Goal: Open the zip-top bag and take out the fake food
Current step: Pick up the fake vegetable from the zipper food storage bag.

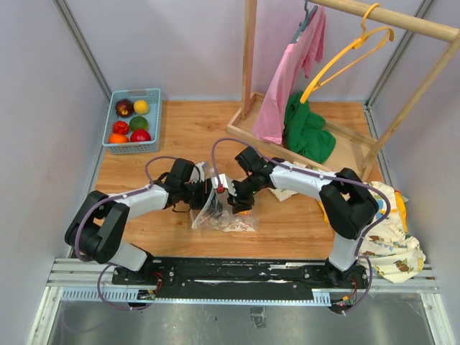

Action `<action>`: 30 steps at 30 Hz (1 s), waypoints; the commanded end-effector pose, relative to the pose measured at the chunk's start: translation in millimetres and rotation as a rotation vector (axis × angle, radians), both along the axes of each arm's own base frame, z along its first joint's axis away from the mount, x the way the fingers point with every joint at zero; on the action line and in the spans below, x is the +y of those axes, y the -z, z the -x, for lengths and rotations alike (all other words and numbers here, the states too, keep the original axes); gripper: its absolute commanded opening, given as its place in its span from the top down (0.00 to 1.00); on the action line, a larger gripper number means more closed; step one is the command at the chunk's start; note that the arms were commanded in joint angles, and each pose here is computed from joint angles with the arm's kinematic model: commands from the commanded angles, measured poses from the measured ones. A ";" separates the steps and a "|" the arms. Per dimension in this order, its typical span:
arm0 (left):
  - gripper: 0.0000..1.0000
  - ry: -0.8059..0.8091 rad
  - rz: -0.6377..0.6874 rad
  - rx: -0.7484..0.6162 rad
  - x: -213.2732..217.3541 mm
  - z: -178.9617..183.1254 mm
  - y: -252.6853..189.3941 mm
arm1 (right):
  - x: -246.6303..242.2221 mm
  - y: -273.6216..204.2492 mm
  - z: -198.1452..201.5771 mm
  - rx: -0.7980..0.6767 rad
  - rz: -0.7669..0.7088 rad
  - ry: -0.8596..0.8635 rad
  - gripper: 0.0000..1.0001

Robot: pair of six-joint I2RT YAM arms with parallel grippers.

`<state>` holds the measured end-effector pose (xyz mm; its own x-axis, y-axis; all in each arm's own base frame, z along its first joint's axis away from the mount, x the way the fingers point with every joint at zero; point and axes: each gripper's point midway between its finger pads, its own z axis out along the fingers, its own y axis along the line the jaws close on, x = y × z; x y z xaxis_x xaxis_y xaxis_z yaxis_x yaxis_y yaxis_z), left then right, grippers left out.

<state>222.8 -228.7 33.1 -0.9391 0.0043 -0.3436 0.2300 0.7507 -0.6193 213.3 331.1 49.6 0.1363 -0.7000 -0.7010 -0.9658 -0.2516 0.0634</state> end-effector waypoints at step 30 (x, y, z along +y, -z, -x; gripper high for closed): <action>0.87 -0.516 0.031 -0.204 137.9 -92.5 -95.3 | -36.2 -67.6 -3.3 0.018 -0.200 -0.055 0.49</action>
